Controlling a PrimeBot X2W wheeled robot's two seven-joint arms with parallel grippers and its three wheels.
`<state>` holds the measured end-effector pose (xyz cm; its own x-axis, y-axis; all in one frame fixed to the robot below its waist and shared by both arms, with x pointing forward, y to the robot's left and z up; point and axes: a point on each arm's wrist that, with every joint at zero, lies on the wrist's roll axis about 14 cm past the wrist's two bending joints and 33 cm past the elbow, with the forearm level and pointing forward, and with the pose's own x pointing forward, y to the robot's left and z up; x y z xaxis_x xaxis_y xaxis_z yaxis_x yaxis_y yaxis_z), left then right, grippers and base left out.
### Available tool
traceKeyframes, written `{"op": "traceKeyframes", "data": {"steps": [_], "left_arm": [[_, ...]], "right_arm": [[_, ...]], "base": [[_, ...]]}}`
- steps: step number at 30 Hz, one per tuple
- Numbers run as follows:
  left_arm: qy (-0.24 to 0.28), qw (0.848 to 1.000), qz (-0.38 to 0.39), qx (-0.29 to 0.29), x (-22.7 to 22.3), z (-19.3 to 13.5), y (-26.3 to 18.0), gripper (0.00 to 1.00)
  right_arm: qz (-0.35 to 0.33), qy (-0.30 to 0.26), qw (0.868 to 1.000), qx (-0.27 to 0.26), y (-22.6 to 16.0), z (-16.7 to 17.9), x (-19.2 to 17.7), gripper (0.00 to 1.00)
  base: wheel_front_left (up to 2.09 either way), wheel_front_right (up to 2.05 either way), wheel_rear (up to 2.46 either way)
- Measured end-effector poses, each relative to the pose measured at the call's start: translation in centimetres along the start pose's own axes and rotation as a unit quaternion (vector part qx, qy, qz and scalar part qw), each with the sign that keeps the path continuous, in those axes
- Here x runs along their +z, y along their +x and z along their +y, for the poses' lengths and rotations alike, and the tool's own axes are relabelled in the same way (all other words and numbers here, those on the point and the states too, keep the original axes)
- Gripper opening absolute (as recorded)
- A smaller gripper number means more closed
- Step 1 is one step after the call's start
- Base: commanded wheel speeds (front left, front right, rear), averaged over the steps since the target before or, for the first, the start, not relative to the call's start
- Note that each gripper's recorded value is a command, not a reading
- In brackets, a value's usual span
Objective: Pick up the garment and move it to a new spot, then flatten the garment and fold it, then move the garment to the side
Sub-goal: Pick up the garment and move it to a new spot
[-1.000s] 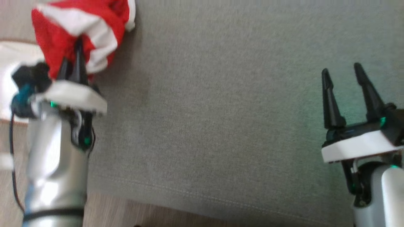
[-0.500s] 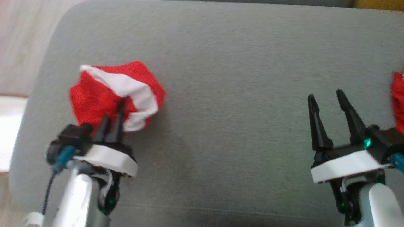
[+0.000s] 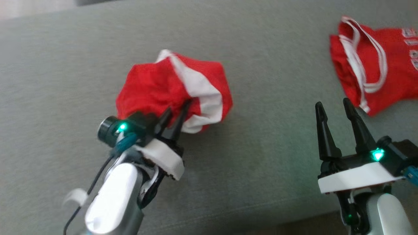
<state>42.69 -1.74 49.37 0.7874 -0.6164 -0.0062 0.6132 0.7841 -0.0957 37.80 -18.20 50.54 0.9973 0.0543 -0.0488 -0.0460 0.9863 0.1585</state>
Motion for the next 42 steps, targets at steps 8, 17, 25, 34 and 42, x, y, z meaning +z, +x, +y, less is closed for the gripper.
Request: {"op": "traceKeyframes", "data": {"steps": [8,17,25,34,42], "left_arm": [[-0.028,0.987,0.145,-0.064,-9.1,-2.3,1.1,1.0],[-0.034,0.998,0.035,-0.028,-4.5,-0.5,0.8,1.0],[-0.026,0.991,-0.043,0.125,-0.1,5.7,-4.0,1.0],[0.007,0.964,-0.075,0.257,2.9,11.0,-11.7,1.0],[0.007,0.966,-0.066,0.25,2.3,9.5,-13.3,1.0]], "right_arm": [[0.027,0.008,0.999,-0.045,-0.2,-2.8,-2.6,1.0],[0.031,0.002,0.999,-0.016,1.2,-1.2,-3.0,1.0],[0.027,-0.015,0.999,0.033,2.6,1.8,-2.0,1.0],[0.014,-0.023,0.998,0.064,1.9,4.0,-0.3,1.0],[0.026,-0.023,0.998,0.052,-0.2,3.3,-0.7,1.0]], "base": [[0.0,0.0,0.0],[0.0,0.0,0.0],[0.0,0.0,0.0],[0.0,0.0,0.0],[0.0,0.0,0.0]]}}
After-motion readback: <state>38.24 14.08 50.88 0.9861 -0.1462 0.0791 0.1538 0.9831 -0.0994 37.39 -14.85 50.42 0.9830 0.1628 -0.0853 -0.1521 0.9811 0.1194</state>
